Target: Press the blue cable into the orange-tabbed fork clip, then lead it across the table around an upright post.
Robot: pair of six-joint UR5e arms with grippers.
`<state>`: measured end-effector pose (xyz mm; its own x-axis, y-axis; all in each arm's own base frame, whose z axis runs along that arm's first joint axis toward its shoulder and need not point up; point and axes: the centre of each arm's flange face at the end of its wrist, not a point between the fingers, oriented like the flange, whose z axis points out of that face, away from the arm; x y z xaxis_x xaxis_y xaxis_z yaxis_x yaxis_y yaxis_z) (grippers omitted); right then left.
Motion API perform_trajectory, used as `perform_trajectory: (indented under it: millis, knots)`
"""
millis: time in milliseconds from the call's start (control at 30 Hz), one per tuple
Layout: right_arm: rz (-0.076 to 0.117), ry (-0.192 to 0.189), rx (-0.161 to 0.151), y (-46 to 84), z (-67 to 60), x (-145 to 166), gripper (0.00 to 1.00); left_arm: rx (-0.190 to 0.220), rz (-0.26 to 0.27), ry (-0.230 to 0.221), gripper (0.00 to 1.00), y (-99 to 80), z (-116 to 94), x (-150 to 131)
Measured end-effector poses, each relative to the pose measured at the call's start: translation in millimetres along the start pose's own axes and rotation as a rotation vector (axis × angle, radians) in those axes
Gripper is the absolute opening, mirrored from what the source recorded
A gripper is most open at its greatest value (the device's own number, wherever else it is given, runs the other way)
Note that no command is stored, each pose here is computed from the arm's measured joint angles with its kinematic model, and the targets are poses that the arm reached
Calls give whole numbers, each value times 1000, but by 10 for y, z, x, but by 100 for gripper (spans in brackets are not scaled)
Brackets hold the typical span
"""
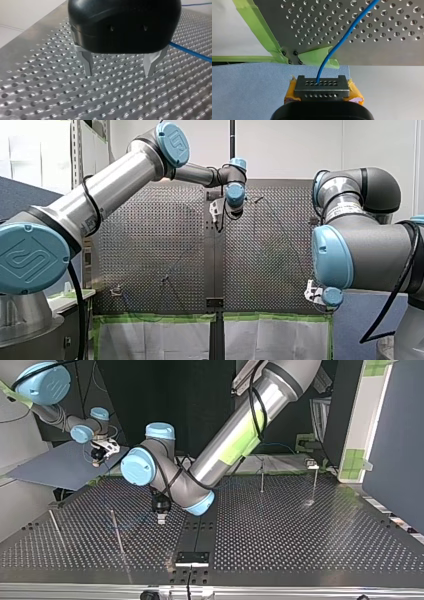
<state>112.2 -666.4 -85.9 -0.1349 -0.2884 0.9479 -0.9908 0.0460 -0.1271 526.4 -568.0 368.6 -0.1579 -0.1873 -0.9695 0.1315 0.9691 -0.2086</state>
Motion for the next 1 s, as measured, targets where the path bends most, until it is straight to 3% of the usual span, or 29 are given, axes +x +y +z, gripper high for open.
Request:
perform_trajectory:
  millis: [200,700,1000]
  knots:
    - [-1,-1,2,-14,-3,-4,0,9,-34,58,100,12,-63,50]
    - [0,-1,1,0,0,-1,0,49,-160,119,100,-13,-104,89]
    - [0,-1,1,0,-1,-4,0,45,-219,163,100,-12,-181,89]
